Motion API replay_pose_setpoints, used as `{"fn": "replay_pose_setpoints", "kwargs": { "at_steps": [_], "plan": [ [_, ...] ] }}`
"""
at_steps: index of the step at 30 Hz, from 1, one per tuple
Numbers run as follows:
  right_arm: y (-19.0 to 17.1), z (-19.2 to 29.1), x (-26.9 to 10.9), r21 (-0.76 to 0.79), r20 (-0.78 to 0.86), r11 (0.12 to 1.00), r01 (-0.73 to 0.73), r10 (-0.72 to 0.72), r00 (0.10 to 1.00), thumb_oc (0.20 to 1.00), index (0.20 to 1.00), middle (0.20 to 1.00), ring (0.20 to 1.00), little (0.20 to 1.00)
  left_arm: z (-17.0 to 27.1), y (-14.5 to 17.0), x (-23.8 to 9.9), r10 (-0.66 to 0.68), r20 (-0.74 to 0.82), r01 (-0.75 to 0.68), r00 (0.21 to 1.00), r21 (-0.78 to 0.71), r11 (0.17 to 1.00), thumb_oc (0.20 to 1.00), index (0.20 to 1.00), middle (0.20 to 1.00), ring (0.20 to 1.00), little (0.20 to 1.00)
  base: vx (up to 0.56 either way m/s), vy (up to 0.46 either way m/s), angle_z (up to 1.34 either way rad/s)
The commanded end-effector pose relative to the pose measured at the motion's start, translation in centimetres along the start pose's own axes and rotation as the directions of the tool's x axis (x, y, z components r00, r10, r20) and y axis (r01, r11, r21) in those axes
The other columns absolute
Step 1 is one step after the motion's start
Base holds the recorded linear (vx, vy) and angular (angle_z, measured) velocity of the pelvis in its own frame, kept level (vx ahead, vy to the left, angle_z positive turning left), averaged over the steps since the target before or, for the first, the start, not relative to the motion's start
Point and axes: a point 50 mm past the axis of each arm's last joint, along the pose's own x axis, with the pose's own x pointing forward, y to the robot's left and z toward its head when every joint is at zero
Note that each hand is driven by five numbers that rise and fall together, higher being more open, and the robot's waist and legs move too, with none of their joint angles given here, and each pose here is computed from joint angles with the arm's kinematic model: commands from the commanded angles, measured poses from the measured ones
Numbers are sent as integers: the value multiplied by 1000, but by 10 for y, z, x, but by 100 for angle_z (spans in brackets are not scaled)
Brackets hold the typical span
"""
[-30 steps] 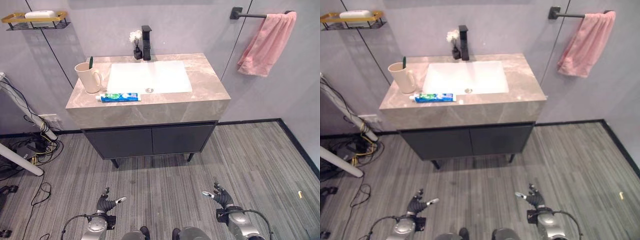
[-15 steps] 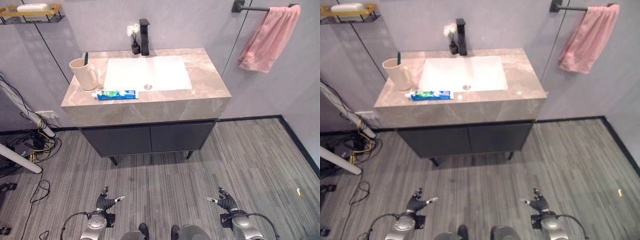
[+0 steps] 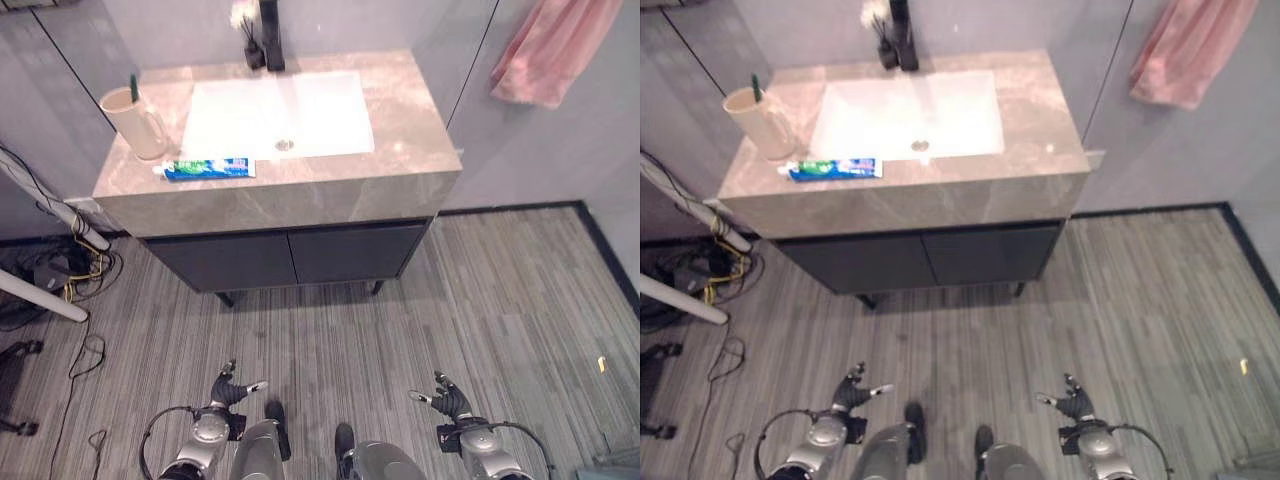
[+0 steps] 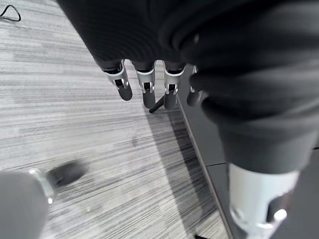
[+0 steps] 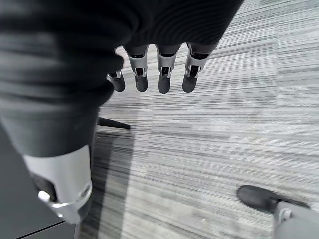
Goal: Put brush and paste in cup on sink, flatten towel.
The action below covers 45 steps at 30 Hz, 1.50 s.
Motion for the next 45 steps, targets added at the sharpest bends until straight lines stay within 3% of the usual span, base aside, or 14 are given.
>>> {"fn": "replay_pose_setpoints", "kwargs": {
  "at_steps": [1,11,21,39,41,42,45],
  "plan": [
    [-8,2,-3,-38,42,999,22,-20,999,1000,1000,1000,1000,1000,13,10,1,27,82,-26,996,-10,1000,1000,1000,1000,1000,1000,515,232,-13],
    [7,22,-7,-106,143,992,-74,89,986,1000,1000,1000,1000,1000,21,35,-6,21,168,-32,985,63,997,1000,1000,1000,1000,1000,330,263,-32],
    [15,51,-8,-112,268,989,-92,119,956,1000,1000,1000,1000,1000,19,37,-7,22,172,-39,985,91,995,1000,1000,1000,1000,1000,183,131,-6],
    [-15,35,-6,-221,194,975,-37,81,978,1000,1000,1000,1000,1000,15,24,-10,-44,168,19,985,148,989,1000,1000,1000,1000,1000,115,-138,30],
    [-18,30,-6,-210,177,977,-20,58,983,1000,1000,1000,1000,1000,27,25,-9,-54,214,16,975,175,984,1000,1000,1000,1000,1000,39,73,82],
    [-27,24,-7,-190,158,982,13,18,987,1000,1000,1000,1000,1000,33,28,-11,-89,252,20,964,263,965,1000,1000,1000,1000,1000,117,276,104],
    [-26,17,-6,-165,121,986,5,15,993,1000,1000,1000,1000,1000,25,35,-18,-109,239,37,965,288,957,1000,1000,1000,1000,1000,112,210,-1]
  ]
}}
